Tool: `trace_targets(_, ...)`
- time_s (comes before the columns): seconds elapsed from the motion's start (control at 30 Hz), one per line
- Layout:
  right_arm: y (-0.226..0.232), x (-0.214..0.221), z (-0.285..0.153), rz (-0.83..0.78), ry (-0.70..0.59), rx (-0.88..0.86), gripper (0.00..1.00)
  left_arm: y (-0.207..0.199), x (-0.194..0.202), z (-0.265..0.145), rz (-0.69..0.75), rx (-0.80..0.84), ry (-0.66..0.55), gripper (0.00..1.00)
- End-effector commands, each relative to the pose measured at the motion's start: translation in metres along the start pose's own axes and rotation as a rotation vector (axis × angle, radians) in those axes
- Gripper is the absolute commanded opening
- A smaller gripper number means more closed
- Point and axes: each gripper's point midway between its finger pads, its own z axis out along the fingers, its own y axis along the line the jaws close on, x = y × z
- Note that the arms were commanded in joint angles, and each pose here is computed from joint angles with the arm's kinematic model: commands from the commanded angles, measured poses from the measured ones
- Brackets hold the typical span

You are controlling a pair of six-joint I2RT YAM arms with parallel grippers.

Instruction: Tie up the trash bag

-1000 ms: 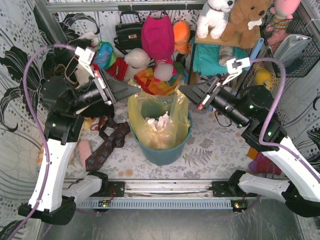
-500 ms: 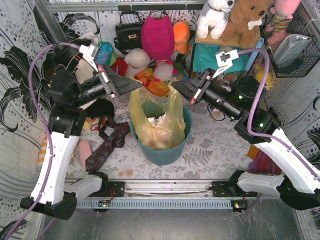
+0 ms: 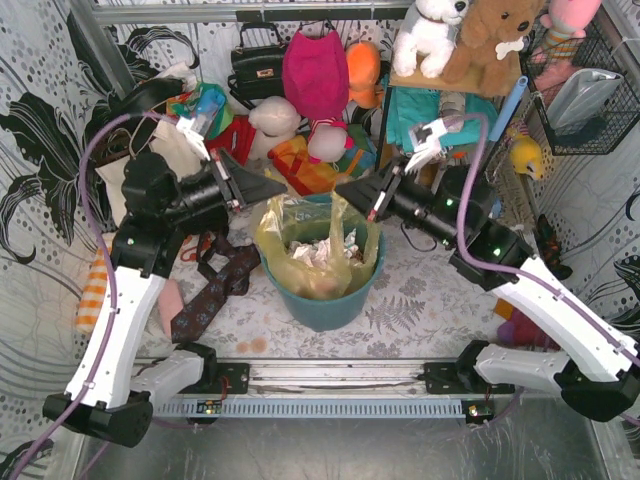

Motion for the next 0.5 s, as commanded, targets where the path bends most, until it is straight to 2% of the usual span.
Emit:
trace_targets(0.0,0.08,-0.082,-0.022,-0.1,-0.166,-0.187,0.0,-0.093,-0.031,-0.014,0.2,0.205,-0.074,0.0)
trace_targets(0.07,0.095,-0.091,-0.022,-0.123,-0.159,-0.218,0.0,-0.116,-0.037,-0.018,0.232,0.249,-0.082,0.0)
trace_targets(0.17,0.092,-0.083,-0.022,-0.113,-0.129,-0.215,0.0,-0.12,-0.034,-0.021,0.233,0.262,-0.076,0.0)
trace_targets(0.37,0.032,-0.03,-0.021,-0.011,-0.083,-0.09,0.0,-0.057,-0.002,-0.018,0.114,0.165,-0.043,0.0)
trace_targets(0.47,0.017,-0.018,-0.02,0.02,-0.079,-0.063,0.0,-0.031,0.011,-0.016,0.057,0.126,-0.028,0.0)
